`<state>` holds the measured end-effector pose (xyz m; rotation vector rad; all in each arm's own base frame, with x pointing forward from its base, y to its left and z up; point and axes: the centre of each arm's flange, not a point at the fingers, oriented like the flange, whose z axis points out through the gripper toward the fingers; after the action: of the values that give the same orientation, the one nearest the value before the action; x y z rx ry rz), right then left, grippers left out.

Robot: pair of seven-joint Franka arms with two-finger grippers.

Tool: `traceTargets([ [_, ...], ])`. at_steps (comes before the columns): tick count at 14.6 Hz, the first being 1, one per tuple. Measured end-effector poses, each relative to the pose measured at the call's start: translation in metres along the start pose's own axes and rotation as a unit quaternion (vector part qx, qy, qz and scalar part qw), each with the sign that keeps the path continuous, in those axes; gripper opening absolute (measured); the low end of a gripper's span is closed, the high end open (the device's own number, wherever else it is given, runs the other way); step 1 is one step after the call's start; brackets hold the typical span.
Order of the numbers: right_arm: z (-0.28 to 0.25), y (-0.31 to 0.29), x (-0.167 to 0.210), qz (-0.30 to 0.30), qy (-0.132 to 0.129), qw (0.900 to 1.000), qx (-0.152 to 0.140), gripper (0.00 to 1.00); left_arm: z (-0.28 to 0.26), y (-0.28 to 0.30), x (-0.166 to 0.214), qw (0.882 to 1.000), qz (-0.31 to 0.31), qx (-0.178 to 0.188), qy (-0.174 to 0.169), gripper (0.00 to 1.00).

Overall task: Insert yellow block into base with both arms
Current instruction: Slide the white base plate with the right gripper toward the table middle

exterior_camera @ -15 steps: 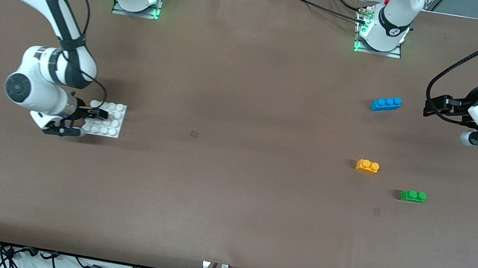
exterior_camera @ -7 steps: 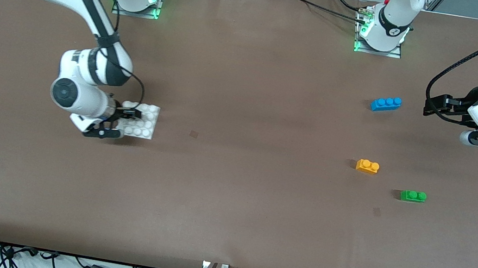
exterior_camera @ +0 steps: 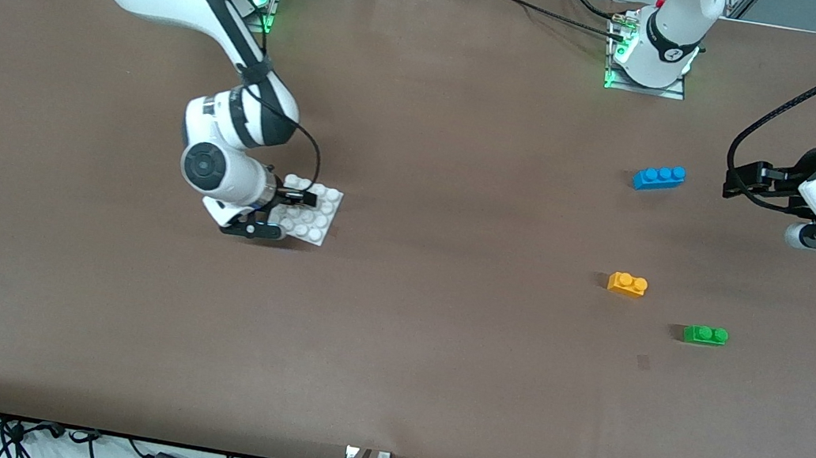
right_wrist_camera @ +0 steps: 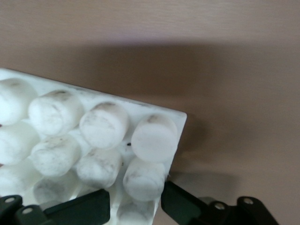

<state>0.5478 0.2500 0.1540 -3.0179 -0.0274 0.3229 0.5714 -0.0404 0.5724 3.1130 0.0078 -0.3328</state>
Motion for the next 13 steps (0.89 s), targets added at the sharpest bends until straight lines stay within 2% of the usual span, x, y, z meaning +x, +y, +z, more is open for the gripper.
traceTargets([
  [4,0.000,-0.023,0.007,0.005,0.024,1.000,0.011,0.55,0.000,0.000,0.000,1.000,0.000,0.000,0.000,1.00],
  [7,0.001,-0.063,0.010,0.018,0.039,0.999,0.019,0.55,0.000,0.000,0.000,1.000,0.000,0.000,0.000,1.00],
  [13,0.011,-0.137,0.013,-0.012,0.059,0.998,0.036,0.55,0.000,0.000,0.000,1.000,0.000,0.000,0.000,1.00],
])
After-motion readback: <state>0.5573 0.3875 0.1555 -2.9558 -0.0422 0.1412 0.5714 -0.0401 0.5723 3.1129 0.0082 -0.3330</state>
